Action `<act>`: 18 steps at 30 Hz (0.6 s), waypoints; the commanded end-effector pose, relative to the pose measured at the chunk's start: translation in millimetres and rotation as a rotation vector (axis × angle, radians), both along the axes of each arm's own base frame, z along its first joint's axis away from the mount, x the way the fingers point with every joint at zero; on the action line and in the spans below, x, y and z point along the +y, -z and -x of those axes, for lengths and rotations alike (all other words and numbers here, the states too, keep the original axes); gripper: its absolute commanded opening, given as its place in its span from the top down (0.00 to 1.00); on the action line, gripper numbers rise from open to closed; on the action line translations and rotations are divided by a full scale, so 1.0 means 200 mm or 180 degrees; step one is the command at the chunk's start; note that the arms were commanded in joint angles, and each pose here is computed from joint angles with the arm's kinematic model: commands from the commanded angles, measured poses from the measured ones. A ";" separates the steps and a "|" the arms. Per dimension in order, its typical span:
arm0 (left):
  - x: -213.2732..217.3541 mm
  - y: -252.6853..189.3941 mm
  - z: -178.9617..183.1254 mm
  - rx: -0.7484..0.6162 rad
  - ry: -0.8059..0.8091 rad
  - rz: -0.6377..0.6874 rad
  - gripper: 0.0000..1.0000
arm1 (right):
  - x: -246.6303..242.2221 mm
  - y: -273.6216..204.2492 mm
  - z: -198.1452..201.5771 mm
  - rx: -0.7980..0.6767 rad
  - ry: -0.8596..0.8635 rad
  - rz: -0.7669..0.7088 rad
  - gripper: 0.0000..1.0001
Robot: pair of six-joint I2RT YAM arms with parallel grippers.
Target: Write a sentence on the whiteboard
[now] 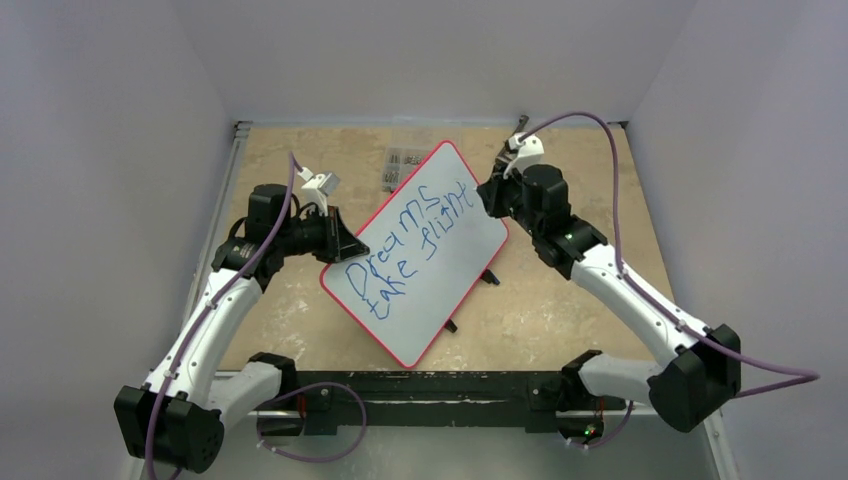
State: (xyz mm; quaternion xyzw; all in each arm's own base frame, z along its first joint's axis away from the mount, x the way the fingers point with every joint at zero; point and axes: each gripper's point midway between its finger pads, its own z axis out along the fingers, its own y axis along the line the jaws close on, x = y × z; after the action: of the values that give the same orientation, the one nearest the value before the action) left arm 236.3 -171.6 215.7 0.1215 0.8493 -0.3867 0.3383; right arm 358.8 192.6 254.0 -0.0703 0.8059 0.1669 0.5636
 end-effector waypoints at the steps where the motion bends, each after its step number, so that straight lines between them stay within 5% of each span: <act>1: 0.08 0.04 -0.06 -0.0371 -0.0063 -0.0432 1.00 | 0.10 -0.02 0.15 0.0050 -0.0521 -0.0226 1.00; 18: 0.09 0.05 -0.07 -0.0352 -0.0079 -0.0447 1.00 | 0.37 0.22 0.70 0.0228 -0.1496 -0.0102 1.00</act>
State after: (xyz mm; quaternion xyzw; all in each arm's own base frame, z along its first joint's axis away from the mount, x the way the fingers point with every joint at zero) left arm 235.6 -172.2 216.3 0.1234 0.8485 -0.3869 0.3392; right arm 229.4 270.0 213.1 -0.2366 0.7931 0.3064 0.4703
